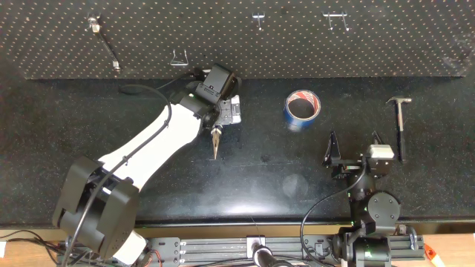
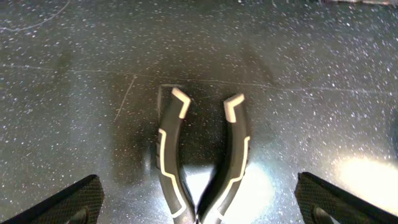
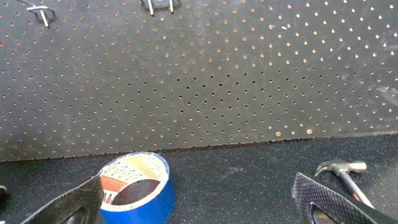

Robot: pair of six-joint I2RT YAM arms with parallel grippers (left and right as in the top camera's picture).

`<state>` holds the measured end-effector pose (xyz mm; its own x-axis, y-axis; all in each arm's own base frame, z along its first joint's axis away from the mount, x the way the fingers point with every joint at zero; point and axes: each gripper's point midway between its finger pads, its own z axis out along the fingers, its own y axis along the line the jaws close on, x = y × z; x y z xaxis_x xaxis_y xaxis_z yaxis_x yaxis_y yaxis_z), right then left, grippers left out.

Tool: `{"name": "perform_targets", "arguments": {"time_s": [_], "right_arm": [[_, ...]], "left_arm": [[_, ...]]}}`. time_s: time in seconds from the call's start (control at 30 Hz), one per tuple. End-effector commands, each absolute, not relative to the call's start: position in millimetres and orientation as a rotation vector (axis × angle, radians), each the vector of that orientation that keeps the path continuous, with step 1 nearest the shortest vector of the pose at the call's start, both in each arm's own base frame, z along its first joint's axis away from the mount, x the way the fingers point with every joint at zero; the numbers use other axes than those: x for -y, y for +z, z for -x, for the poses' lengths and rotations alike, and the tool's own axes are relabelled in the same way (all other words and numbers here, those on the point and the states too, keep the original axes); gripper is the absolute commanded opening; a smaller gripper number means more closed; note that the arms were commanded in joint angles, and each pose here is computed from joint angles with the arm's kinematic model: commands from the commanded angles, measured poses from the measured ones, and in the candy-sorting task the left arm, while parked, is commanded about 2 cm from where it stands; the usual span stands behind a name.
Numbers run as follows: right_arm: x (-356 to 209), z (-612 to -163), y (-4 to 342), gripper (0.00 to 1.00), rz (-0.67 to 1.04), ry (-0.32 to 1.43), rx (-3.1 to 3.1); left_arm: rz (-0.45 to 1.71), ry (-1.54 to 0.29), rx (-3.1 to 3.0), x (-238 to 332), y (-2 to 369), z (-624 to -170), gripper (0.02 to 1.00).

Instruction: Place Tools Onto Pegboard

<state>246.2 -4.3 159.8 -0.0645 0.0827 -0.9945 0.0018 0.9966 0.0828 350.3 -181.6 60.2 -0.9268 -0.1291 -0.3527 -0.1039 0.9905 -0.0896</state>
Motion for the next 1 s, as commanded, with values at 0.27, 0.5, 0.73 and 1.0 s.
{"name": "perform_targets", "arguments": {"time_s": [0.27, 0.5, 0.73, 1.0], "right_arm": [[3.9, -246.1, 158.2, 0.987, -0.053, 0.055, -1.637], [3.9, -246.1, 158.3, 0.987, -0.053, 0.055, -1.636], [4.0, -246.1, 158.3, 0.987, -0.054, 0.054, -1.636], [3.9, -246.1, 158.3, 0.987, -0.053, 0.055, -1.636]], "left_arm": [[0.198, -0.014, -2.789, 174.6, 42.1, -355.3, 0.996], [0.109, -0.057, -2.819, 181.3, 40.8, -351.6, 0.996], [0.110, -0.102, -2.887, 181.3, 36.9, -340.1, 0.996], [0.014, -0.114, -2.917, 184.1, 35.1, -333.8, 0.993]]}}
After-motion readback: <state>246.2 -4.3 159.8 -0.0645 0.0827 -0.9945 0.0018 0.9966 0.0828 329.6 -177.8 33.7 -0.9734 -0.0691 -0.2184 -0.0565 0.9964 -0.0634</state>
